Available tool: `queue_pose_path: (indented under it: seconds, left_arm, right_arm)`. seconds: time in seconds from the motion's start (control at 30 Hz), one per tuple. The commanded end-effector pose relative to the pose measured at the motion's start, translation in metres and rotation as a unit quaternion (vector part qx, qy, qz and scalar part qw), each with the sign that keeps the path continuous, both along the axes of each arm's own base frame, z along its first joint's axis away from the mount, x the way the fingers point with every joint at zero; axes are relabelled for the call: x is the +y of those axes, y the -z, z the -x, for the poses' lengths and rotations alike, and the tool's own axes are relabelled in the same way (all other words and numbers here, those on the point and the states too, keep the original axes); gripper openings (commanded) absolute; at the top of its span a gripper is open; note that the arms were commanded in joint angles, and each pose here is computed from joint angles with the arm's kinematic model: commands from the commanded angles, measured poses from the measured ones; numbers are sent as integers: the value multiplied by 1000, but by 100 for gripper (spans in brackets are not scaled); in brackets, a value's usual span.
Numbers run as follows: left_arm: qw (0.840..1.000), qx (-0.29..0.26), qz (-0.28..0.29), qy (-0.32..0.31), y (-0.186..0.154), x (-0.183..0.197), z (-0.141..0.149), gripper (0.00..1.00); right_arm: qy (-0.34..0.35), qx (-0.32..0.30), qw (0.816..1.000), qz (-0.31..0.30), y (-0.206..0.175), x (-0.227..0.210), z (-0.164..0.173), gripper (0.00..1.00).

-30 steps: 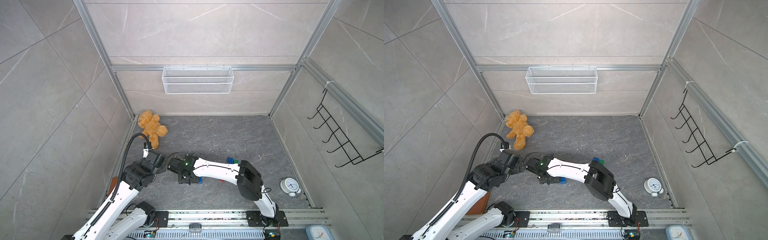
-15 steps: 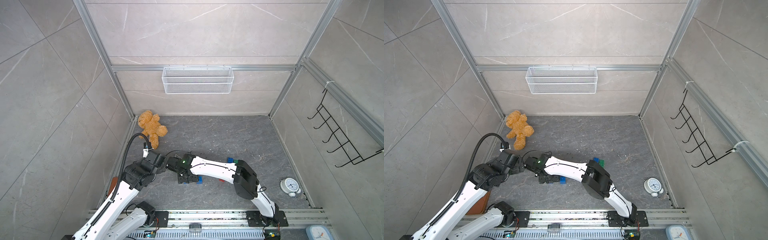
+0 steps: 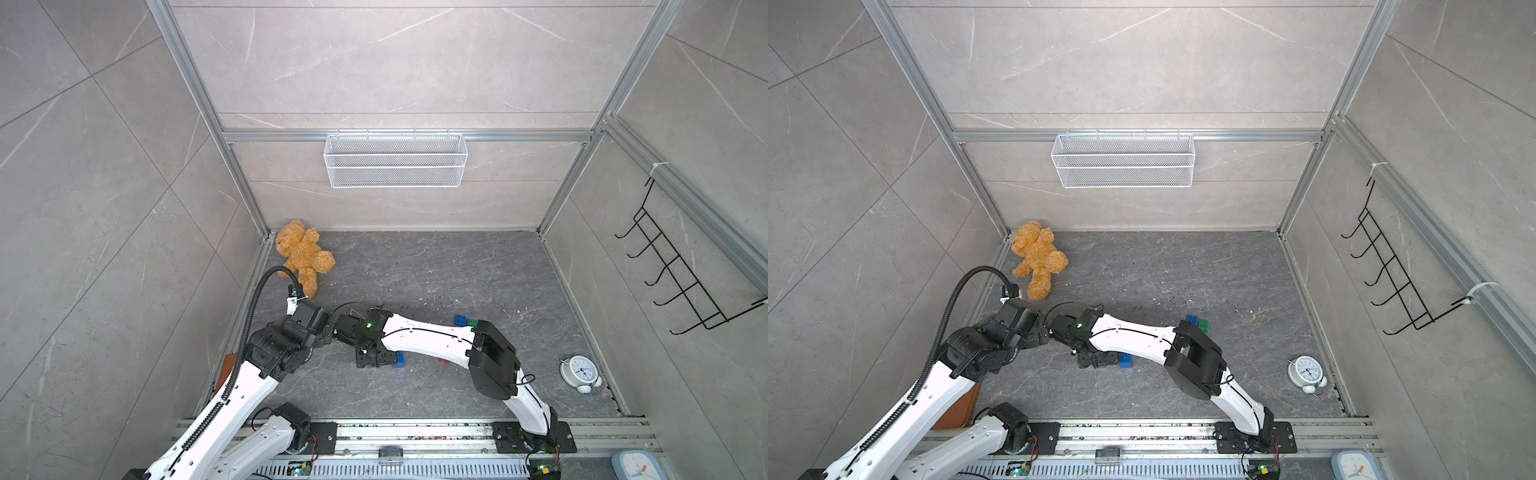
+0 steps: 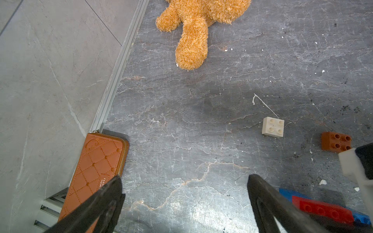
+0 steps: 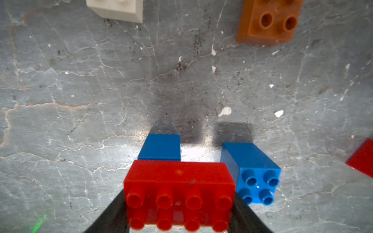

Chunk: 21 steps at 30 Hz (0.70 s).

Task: Assemble the letter h with lego
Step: Assemble the lego brick with the lego brick.

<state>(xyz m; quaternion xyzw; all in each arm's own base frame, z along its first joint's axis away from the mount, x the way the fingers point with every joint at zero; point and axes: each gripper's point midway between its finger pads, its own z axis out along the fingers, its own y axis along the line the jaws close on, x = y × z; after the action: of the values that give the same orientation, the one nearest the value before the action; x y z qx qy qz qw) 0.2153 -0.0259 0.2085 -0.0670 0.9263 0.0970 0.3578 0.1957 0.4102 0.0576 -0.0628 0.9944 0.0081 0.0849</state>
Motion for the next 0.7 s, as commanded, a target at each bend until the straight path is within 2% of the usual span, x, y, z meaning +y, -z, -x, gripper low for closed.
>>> queue_pose_path:
  seconds: [0.0,0.2,0.67]
  left_arm:
    - [1000,-11,0,3,-4,1,-2,99]
    - [1000,-10,0,3,-3,0,-2,99]
    - [1000,-12,-2,1,-4,1,-2,98]
  right_arm:
    - [6,14,999,34,28,-12,7,0]
    - [12,30,999,19,29,-17,5,0]
    - [-31,-11,999,-11,-27,-5,-8,0]
